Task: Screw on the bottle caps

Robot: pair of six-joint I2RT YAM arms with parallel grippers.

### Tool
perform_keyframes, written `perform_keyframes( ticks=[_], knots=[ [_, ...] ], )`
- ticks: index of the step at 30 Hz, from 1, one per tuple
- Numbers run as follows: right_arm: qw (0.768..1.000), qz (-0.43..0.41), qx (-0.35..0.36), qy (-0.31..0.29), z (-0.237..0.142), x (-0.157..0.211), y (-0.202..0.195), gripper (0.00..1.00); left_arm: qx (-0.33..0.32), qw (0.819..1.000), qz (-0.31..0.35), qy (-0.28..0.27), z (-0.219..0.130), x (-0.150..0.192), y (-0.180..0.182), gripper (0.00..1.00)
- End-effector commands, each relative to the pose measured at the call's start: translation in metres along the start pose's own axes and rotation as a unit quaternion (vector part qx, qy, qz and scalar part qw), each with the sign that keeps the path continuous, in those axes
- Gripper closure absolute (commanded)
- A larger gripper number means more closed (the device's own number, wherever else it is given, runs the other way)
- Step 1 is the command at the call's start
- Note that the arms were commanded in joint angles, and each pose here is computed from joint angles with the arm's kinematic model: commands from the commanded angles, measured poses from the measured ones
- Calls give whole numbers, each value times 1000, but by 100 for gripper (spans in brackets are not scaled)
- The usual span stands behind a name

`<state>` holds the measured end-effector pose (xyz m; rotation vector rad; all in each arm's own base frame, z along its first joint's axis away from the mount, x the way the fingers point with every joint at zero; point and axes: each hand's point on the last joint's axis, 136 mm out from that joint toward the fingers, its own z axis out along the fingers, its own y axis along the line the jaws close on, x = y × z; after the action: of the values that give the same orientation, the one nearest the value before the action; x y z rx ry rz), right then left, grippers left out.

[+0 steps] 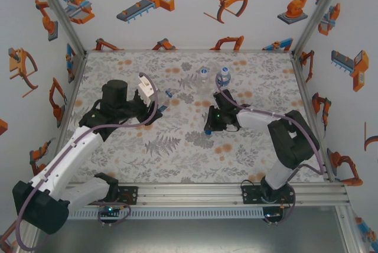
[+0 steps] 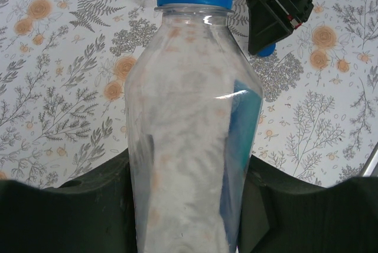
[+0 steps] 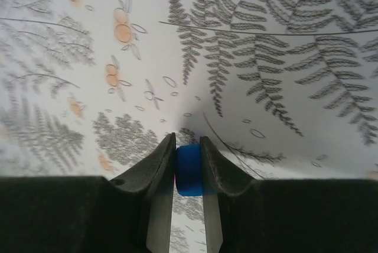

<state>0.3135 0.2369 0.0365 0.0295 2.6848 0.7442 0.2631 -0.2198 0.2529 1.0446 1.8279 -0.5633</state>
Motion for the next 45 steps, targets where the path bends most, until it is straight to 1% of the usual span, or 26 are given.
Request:
perform_keyframes(
  ticks=[1,3,5,9,10,13,15,17,20,25,27,29,32,39,45],
  knots=[
    [991,54,-115,-35,-9,-11,25,75,-1,1000,-1,1,-1,-4,2,90],
    [985,80,-141,-51,-9,-12,17,75,-1,1000,-3,3,0,-2,3,90],
    [982,102,-147,-59,-9,-9,4,75,0,1000,-4,5,1,-1,3,90],
    [982,126,-122,-63,-12,1,-29,70,-1,1000,-6,9,3,1,4,90],
    [984,128,-106,-64,-13,3,-36,69,-2,1000,-6,10,4,1,4,90],
    [992,109,-26,-56,-20,10,-58,66,-3,1000,-6,12,4,2,5,90],
    [994,93,17,-57,-28,8,-68,64,-6,1000,-6,15,5,4,6,90],
    [994,79,43,-62,-35,5,-72,59,-8,1000,-6,17,5,4,7,90],
    [993,55,77,-68,-42,-2,-70,57,-7,1000,-7,19,7,5,7,90],
    [988,-10,131,-87,-51,-9,-53,56,-6,1000,-8,21,7,5,8,90],
    [983,-59,140,-103,-52,-13,-39,56,-6,1000,-8,22,7,6,8,90],
    [977,-112,136,-119,-50,-15,-21,53,-6,1000,-9,21,7,5,8,90],
    [968,-159,147,-127,-49,-15,-8,52,-6,1000,-8,20,7,5,8,90],
    [968,-189,145,-82,-35,-7,8,52,-5,1000,-10,18,6,3,7,90],
    [972,-189,135,-40,-21,2,13,54,-6,1000,-11,18,6,3,7,90]
  ],
)
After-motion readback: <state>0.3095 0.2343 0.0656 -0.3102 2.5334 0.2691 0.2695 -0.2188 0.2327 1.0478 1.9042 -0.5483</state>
